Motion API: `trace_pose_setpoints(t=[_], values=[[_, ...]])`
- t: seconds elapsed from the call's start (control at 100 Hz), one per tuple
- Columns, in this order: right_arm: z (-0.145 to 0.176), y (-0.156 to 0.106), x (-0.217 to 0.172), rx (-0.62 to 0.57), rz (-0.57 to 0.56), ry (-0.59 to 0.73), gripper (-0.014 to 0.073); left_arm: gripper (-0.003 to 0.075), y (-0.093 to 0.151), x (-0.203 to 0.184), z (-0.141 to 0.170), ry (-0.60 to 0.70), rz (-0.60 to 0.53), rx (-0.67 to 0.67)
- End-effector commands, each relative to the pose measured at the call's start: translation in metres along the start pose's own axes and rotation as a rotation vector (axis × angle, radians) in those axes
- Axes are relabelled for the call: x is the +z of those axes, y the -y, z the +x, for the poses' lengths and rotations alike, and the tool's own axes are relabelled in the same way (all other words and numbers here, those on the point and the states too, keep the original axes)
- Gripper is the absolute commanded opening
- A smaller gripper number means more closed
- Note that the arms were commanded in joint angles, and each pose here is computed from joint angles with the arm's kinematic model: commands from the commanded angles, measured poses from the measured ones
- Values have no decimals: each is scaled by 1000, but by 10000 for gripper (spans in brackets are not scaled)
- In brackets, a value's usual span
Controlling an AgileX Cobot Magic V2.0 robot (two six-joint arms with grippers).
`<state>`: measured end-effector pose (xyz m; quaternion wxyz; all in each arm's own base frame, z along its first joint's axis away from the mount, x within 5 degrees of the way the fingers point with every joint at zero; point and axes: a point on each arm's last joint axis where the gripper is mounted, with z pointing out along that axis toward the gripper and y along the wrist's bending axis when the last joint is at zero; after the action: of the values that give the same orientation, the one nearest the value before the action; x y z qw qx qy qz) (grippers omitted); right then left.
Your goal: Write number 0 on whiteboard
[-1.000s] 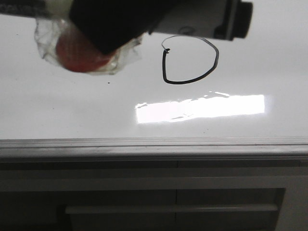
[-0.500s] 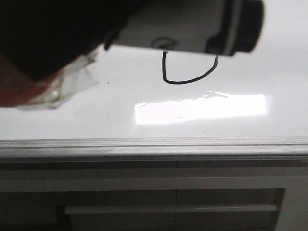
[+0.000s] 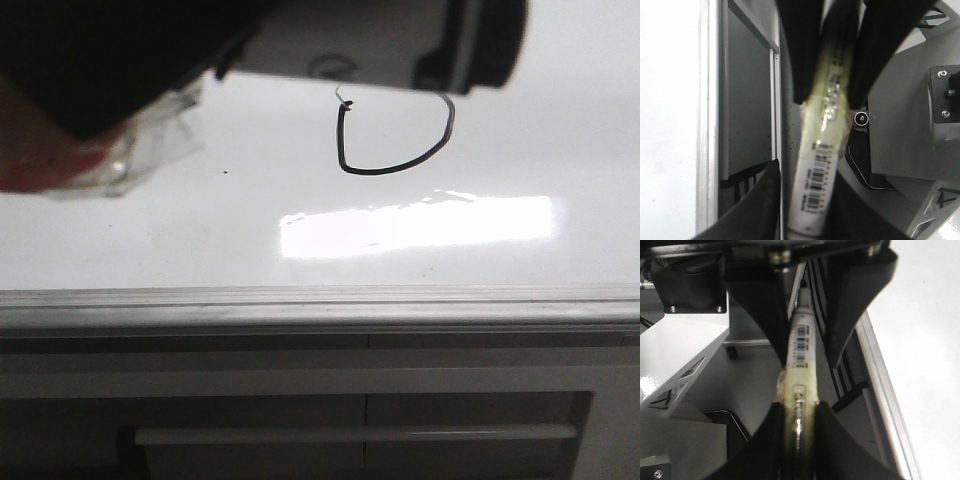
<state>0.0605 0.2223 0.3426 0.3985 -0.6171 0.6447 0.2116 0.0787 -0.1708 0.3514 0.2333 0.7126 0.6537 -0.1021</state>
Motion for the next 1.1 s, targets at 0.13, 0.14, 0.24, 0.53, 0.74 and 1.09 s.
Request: trace_pose_setpoints(t=[0.13, 0.14, 0.24, 0.53, 0.74, 1.09], values=[[-15, 3, -9, -14, 17, 117, -61, -20, -5, -8, -12, 89, -52, 7], [-15, 3, -9, -14, 17, 117, -61, -20, -5, -8, -12, 87, -51, 7], [-16, 3, -9, -14, 18, 124, -58, -20, -5, -8, -12, 94, -55, 7], [-22, 7, -16, -53, 55, 164, 457, -20, -5, -9, -19, 170, -49, -42], [-50, 36, -78, -35, 207, 344, 496, -20, -11, -10, -23, 334, -143, -205], [-7, 54, -181, 72, 502, 361, -69, -20, -52, 7, 5, 594, -357, -718]])
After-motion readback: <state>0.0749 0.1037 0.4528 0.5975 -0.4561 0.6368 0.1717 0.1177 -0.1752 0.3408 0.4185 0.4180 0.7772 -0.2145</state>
